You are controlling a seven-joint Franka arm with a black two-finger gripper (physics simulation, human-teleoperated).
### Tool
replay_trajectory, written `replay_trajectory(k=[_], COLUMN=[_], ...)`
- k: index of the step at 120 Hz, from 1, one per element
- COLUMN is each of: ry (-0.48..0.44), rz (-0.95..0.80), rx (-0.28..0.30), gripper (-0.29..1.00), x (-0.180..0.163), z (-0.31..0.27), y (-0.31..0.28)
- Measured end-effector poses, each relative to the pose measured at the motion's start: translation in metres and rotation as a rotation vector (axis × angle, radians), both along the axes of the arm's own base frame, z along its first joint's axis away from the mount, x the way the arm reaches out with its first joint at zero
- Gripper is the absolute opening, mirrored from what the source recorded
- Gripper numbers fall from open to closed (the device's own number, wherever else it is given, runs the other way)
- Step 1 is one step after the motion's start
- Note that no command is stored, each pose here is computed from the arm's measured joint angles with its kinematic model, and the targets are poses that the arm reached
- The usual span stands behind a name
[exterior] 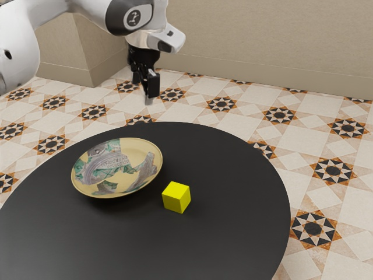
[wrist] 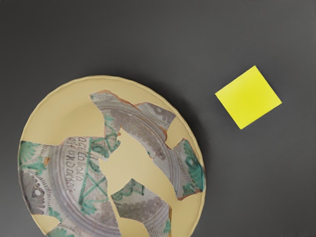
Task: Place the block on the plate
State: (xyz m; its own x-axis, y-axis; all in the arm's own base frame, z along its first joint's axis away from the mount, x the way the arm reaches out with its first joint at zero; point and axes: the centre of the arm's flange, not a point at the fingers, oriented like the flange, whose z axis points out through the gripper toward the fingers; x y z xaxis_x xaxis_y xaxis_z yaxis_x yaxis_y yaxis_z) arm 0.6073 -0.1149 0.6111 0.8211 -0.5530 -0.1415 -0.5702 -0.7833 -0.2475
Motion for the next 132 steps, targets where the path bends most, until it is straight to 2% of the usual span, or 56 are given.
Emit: replay_trajectory(k=[13,43,58,81,97,117,132], ry=[0.041,0.168,0.213,0.224,0.186,0.173,0.181], rz=[-0.032,-0.118,-0.140,-0.129,-0.076,0.033,0.107], rx=[-0.011,-0.066,-0.114,-0.181,-0.225,-0.235,-0.257], gripper=[0.70,0.70,0.70,0.70,0.70,0.70,0.70], x=[0.002,0.006,-0.001,-0.008,-0.005,0.008,0.002], z=[-0.015,-0.091,-0.123,-0.171,-0.191,-0.229,-0.258], y=[-0.007,-0.042,-0.051,-0.063,-0.066,-0.049,-0.040])
